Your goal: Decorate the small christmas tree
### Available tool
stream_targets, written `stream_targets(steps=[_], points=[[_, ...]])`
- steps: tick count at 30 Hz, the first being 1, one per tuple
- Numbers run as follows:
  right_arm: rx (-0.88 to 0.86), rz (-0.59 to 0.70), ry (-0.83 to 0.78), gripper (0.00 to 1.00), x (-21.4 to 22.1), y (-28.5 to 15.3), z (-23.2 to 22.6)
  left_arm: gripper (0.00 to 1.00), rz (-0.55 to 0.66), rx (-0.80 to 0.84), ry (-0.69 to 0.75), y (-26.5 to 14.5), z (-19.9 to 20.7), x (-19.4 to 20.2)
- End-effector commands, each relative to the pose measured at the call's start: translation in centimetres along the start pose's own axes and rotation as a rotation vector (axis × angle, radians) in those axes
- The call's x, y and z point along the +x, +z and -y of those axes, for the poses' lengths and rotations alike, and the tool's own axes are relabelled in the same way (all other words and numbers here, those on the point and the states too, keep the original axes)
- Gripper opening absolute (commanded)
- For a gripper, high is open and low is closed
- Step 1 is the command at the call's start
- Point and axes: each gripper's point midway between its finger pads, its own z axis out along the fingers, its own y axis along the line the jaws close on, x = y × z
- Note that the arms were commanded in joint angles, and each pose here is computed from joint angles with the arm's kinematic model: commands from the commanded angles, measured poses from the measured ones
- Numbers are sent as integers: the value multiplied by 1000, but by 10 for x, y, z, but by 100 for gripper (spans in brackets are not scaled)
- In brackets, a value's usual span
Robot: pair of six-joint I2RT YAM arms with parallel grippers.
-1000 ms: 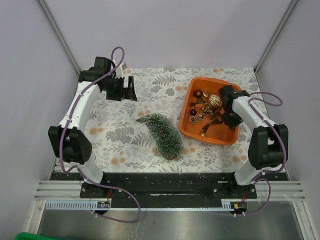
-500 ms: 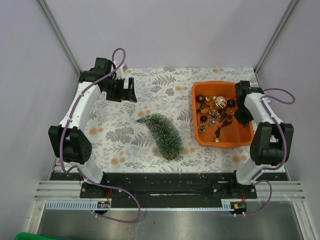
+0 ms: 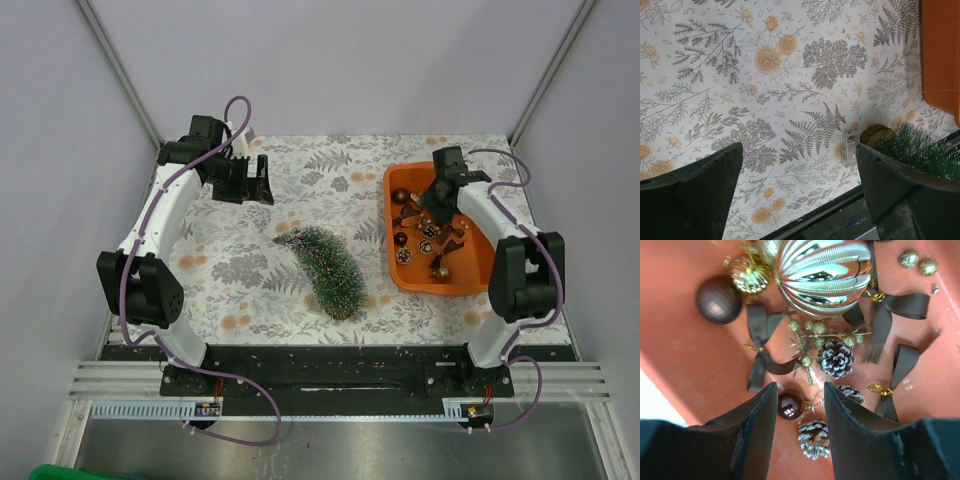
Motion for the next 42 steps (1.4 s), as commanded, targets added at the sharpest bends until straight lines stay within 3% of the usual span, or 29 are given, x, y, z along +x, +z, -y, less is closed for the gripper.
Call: stream_targets(steps=[1,11,23,26,33,42], points=[[-47,-33,-51,52,10,21,-26,99,44,3,21,-6,4,-10],[27,-72,-80,54,27,60,-24,99,42,5,20,-10,5,-11],[103,-54,-22,51,29,82,-25,99,47,1,32,-12,5,-11],[123,-55,-32,45,33,86,-19,99,38,2,32,-11,4,-7],[112,-22,-23,15,28,69,-14,99,36,9,31,-12,6,-6],[-24,106,-18,7,-14,-14,-27,99,64,23,45,-23,13,-6]])
